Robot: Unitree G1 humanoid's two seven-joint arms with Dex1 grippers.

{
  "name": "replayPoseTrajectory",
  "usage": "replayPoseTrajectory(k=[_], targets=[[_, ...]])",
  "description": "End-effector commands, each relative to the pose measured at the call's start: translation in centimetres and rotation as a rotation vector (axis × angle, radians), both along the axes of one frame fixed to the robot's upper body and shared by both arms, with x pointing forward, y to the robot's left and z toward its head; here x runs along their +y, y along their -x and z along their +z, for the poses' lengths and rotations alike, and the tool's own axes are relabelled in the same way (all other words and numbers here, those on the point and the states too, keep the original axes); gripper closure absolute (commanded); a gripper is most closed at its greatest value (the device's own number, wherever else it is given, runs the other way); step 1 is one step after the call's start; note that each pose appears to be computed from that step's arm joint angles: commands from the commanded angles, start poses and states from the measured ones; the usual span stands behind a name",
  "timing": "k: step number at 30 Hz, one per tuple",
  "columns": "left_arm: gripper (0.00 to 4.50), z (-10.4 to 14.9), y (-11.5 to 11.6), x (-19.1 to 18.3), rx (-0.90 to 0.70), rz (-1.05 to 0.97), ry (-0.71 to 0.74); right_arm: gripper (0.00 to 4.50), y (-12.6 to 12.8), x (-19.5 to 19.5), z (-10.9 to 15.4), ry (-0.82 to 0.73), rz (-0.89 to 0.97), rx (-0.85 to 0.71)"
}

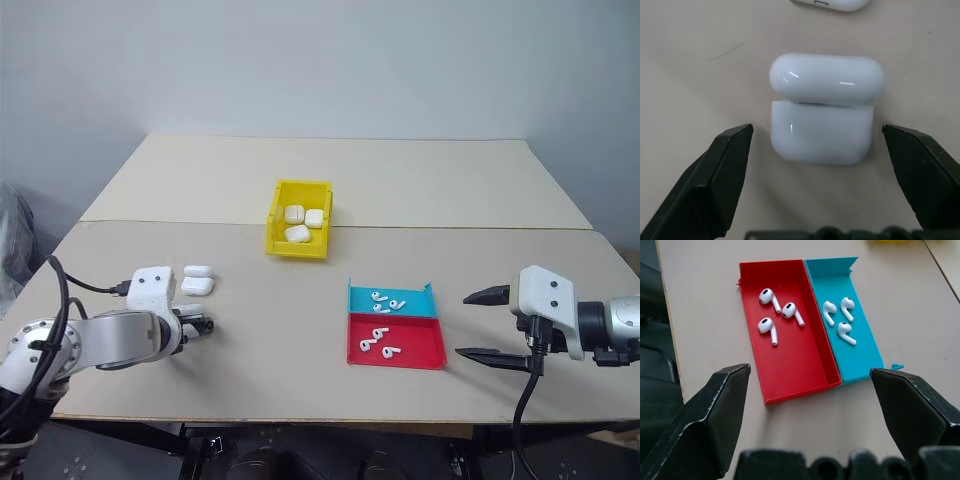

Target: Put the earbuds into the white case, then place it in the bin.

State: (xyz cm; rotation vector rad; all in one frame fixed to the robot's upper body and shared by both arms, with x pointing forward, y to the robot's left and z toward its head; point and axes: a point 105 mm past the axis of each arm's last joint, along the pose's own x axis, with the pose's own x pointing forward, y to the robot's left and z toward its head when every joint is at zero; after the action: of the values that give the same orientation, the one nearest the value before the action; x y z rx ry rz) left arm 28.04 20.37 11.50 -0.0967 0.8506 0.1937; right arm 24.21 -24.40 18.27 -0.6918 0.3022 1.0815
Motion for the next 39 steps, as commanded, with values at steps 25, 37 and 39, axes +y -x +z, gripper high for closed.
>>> replayPoseTrajectory(k=[25,37,39], targets=[[1.47,0.1,0.0,0.1,0.001,-0.021,-0.054,0.00,-0.1,0.2,0.8,0.003,-0.008,-0.047],[1.47,14.9,-1.3,-4.1,-0.993,-0.603,-0.334,0.00,-1.0,1.3,3.5,-0.026,0.016,-0.134],[1.47,14.4,-0.9,-5.9,-1.120,-0.775,-0.261,0.00,-1.0,2.1,4.0,-0.015,0.034,-0.130]])
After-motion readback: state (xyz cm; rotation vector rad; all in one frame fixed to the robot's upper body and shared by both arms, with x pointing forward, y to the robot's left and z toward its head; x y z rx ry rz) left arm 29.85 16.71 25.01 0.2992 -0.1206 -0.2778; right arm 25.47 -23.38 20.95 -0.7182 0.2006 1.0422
